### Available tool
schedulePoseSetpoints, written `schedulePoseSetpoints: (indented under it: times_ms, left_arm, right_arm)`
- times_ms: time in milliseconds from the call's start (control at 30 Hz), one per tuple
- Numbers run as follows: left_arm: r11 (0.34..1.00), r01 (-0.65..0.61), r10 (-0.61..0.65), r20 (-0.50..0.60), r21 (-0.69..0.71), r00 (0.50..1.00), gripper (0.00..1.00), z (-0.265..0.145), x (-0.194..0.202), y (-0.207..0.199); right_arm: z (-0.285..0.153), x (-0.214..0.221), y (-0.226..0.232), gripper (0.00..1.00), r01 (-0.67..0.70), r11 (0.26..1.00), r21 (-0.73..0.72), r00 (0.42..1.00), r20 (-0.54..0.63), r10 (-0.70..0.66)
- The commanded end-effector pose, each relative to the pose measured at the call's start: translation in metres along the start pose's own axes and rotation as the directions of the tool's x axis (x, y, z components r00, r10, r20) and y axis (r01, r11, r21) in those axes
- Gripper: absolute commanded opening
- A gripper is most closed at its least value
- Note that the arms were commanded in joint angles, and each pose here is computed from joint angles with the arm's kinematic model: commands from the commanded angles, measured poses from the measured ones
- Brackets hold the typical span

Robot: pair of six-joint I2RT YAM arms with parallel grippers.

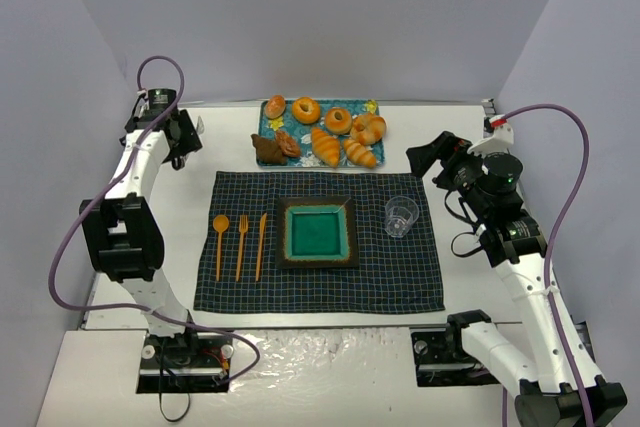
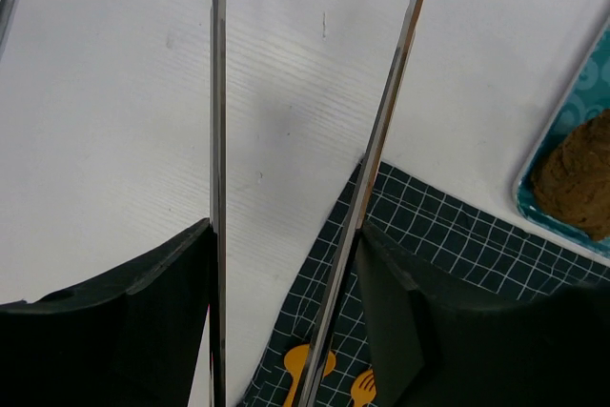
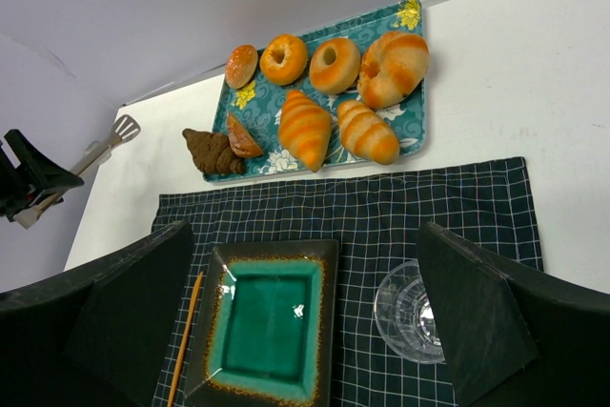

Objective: Place the bread

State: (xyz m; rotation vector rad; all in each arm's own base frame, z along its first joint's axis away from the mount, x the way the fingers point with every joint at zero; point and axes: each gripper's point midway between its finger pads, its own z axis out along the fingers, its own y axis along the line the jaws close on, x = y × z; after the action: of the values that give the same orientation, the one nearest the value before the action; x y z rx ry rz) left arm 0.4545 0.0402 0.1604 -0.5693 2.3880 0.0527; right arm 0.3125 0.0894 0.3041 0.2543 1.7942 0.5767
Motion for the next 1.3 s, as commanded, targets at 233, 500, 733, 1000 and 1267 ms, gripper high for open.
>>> schedulePoseSetpoints:
  times_ms: [233, 500, 733, 1000, 1267]
  left_arm:
    - [0.990, -0.067, 0.043, 0.197, 0.120, 0.980, 0.51, -0.094, -0.037, -0.038]
    - [0.974, -0.142, 0.100, 0.225, 0.176, 0.969, 0.51, -0.124, -0.032, -0.061]
    - [0.948, -0.200, 0.145, 0.222, 0.247, 0.964, 0.51, -0.141, -0.014, -0.089]
    - [0.929, -0.239, 0.187, 0.200, 0.283, 0.962, 0.51, -0.143, 0.012, -0.109]
    - [0.927, -0.226, 0.181, 0.170, 0.299, 0.969, 0.51, -0.132, 0.033, -0.117]
  right_arm:
    - [0.003, -0.023, 0.012, 1.00, 0.009, 0.999, -0.041, 0.997, 0.080, -0.005]
    - [0.003, -0.025, 0.014, 1.00, 0.007, 0.999, -0.048, 0.997, 0.083, -0.003]
    - [0.003, -0.026, 0.016, 1.00, 0.011, 0.999, -0.046, 0.997, 0.080, -0.007]
    - [0.003, -0.020, 0.013, 1.00, 0.008, 0.999, -0.037, 0.998, 0.070, -0.005]
    - [0.002, -0.015, 0.012, 1.00, 0.003, 0.999, -0.036, 0.998, 0.063, -0.001]
